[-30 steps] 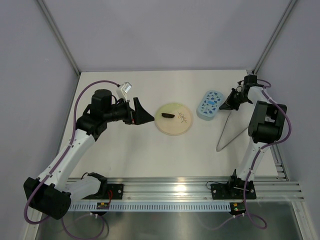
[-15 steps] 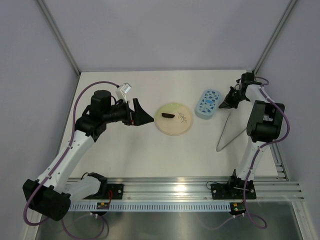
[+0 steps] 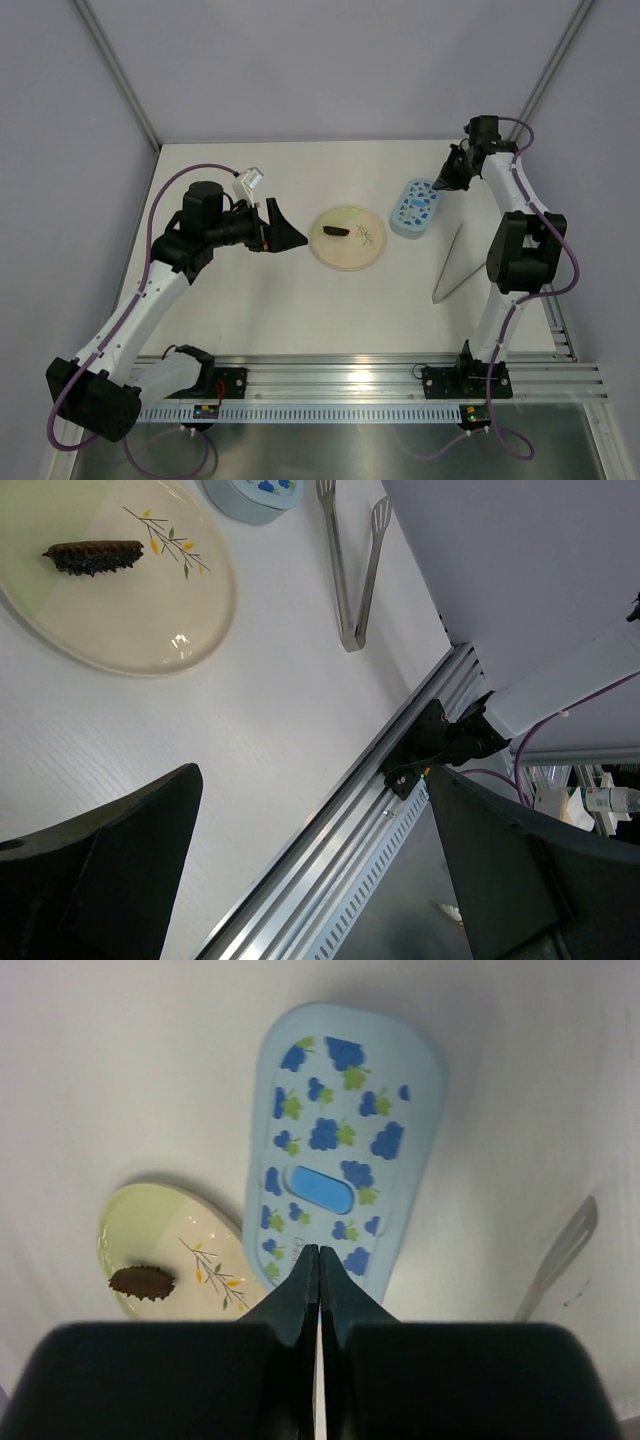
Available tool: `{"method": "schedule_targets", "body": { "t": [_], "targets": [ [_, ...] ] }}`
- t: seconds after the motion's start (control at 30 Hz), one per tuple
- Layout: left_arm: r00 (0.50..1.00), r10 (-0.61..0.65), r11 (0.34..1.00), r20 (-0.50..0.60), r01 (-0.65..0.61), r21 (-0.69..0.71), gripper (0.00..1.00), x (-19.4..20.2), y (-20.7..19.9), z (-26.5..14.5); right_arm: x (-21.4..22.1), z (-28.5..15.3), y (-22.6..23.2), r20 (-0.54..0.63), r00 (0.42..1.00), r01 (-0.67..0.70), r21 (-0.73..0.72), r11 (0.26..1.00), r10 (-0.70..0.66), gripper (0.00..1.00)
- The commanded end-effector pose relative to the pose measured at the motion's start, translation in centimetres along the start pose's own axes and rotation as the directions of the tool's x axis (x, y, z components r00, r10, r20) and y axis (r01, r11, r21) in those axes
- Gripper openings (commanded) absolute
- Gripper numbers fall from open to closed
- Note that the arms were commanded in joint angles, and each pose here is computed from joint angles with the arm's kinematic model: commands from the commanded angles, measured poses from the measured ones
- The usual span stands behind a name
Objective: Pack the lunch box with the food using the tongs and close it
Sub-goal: Close the box lid on the packing box.
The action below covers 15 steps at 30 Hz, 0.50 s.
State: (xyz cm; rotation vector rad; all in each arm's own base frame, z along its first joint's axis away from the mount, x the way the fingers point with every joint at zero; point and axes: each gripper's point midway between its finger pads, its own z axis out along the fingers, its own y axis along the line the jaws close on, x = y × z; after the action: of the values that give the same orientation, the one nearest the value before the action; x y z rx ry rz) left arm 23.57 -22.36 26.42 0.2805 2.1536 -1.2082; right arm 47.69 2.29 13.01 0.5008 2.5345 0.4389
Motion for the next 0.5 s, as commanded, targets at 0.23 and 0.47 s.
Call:
{"method": "schedule_targets", "body": {
  "t": [0.23, 0.47],
  "targets": [
    [0.998, 0.046, 0.999, 0.035, -0.046, -0.007, 0.99, -0.7, -0.3, -0.6, 2.4, 5.1, -1.4, -0.08, 0.997, -0.011, 0.097, 0.995, 0.018, 0.0],
    [0.999, 0.042, 0.999, 0.032, -0.042, -0.001, 0.99, -0.7, -0.4, -0.5, 2.8, 5.1, -0.4, -0.092, 0.995, 0.035, 0.088, 0.995, -0.026, 0.0]
  ]
}}
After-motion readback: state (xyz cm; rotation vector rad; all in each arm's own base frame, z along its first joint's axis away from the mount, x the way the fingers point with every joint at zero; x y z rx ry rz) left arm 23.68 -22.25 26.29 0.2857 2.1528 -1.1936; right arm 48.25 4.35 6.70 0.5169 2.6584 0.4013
